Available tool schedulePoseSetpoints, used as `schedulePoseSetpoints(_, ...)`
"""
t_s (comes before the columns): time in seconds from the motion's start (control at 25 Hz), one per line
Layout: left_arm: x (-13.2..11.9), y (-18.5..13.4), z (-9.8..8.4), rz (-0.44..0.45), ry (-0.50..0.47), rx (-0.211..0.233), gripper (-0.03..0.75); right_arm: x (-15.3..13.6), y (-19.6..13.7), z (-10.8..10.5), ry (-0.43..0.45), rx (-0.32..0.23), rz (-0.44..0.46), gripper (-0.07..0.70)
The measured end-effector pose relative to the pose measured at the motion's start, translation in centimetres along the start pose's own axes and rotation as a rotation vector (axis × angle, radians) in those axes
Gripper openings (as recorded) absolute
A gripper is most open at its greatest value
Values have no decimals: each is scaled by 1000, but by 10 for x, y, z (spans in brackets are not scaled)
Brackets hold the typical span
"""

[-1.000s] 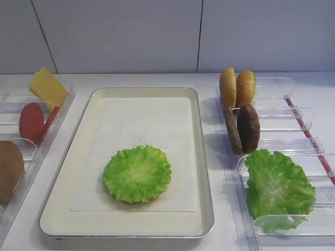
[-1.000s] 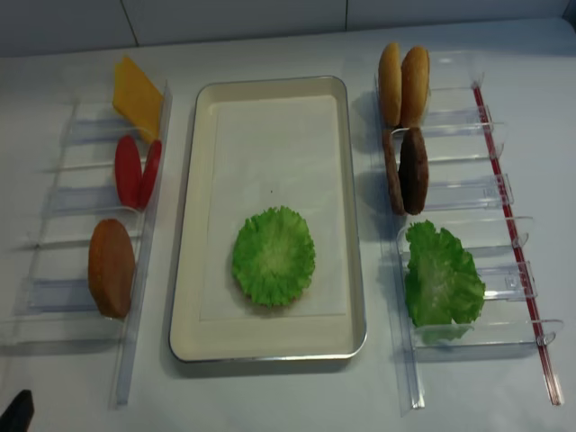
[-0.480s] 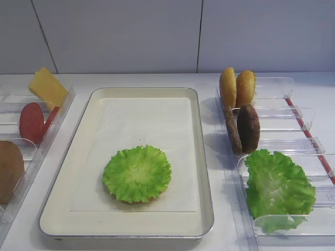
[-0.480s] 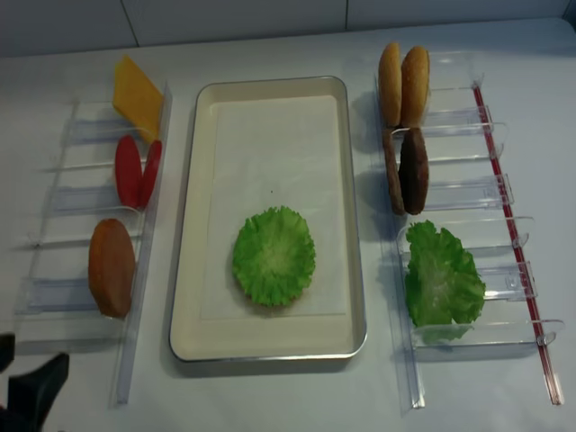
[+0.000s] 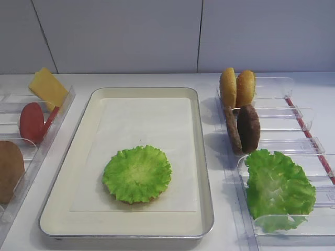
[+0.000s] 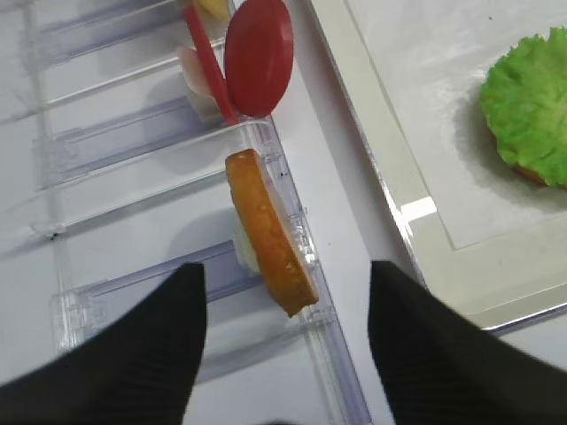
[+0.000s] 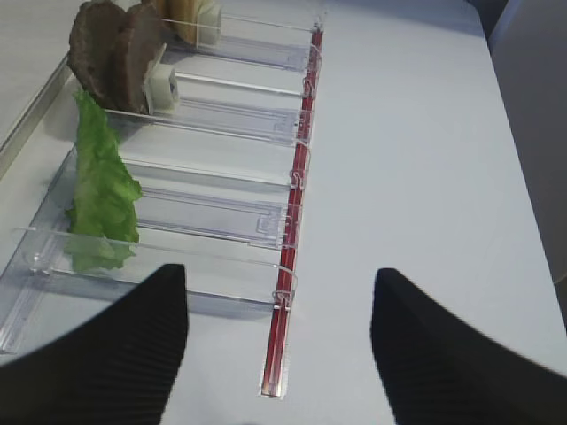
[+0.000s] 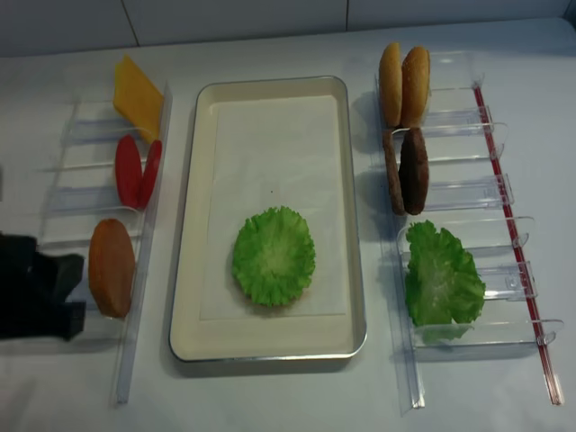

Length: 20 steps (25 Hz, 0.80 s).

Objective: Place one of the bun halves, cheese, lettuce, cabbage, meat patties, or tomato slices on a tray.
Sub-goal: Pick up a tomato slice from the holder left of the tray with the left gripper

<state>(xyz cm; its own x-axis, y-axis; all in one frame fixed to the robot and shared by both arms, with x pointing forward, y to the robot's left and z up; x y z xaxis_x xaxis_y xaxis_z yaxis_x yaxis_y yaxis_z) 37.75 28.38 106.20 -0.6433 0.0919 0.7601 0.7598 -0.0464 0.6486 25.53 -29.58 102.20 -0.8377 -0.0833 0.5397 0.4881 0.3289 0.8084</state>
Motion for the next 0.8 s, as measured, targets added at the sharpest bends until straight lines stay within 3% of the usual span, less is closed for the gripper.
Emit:
schedulePoseSetpoints(0.16, -21, 22, -7, 75, -19, -39, 368, 0, 0, 0, 0, 0, 0, 473)
schedulePoseSetpoints(0.32, -40, 44, -19, 104, -10, -117, 366, 0, 0, 0, 0, 0, 0, 472)
schedulePoseSetpoints(0.52, -70, 67, -39, 134, 86, -177, 366, 0, 0, 0, 0, 0, 0, 472)
schedulePoseSetpoints(0.6, -83, 74, -47, 137, 138, -182, 360, 0, 0, 0, 0, 0, 0, 472)
schedulePoseSetpoints(0.8, -121, 86, -61, 146, 273, -149, 336, 0, 0, 0, 0, 0, 0, 472)
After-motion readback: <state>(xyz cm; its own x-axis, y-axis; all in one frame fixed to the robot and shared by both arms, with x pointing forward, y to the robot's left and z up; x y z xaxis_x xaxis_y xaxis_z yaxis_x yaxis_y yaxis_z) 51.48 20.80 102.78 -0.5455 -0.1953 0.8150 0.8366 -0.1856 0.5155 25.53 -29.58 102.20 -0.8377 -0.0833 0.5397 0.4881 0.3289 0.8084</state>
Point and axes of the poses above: a point on each arm's last joint axis where the gripper is mounted, x pointing back along that axis away from the gripper, z along the wrist's bending axis when the last joint is at zero, y = z × x, the point moved 3 cm from there along -x, pointing out along that axis toward the gripper, and after that the axes turned 12 degrees about x, right-handed, at the moved point
